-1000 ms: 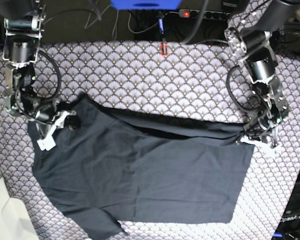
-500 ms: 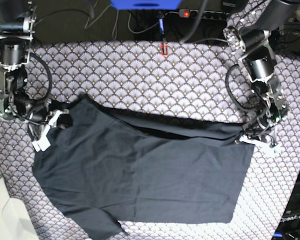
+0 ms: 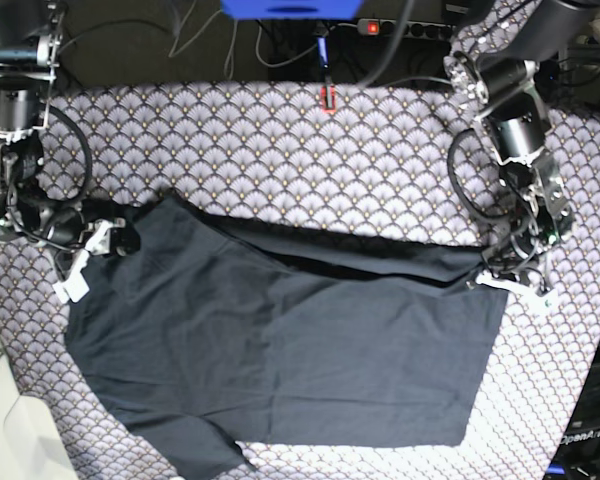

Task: Fold the T-shirt properly
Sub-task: 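Hold the shirt edge with both grippers and adjust the grip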

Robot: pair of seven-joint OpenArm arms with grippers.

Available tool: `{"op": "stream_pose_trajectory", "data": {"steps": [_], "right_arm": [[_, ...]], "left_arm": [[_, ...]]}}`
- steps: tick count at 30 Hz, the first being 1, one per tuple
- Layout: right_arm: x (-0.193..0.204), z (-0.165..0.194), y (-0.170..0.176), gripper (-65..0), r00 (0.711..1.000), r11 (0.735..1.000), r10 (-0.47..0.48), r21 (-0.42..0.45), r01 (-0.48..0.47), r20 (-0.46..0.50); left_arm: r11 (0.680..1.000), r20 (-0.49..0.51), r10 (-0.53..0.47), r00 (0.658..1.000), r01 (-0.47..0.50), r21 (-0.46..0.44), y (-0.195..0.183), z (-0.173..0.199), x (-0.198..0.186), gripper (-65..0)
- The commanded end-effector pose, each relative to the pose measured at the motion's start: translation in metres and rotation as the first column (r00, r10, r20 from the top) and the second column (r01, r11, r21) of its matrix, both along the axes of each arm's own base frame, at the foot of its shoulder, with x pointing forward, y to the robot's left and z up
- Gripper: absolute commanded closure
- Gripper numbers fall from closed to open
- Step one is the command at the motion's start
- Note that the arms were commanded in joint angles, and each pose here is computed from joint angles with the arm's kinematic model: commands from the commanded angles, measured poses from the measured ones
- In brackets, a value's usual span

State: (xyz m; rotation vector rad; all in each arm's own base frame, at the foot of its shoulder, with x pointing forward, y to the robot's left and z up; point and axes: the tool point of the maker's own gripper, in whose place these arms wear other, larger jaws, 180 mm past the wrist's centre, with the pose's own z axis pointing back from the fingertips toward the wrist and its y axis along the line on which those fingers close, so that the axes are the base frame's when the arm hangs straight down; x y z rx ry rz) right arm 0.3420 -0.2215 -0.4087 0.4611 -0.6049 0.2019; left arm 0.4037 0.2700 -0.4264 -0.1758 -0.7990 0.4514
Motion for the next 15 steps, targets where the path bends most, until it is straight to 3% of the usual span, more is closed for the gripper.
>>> {"op": "stream_pose_trajectory", "data": {"steps": [1,15], "right_arm": [[0.015,0.02,-0.006,-29.5,0.998,1.0,-0.002,0.007,0.002,0.07],[0.008,0.025,-0.044,-29.6,0.992,0.995,-0.097,-0.003,0.097,0.08]], "left_arm": [[1.0,0.022,-0.005,1.0,0.005,0.003,0.001,0.01,0.008,0.0],[1.0,0.012,-0.01,1.0,0.01,-0.008,-0.005,0.004,0.004,0.0]]}}
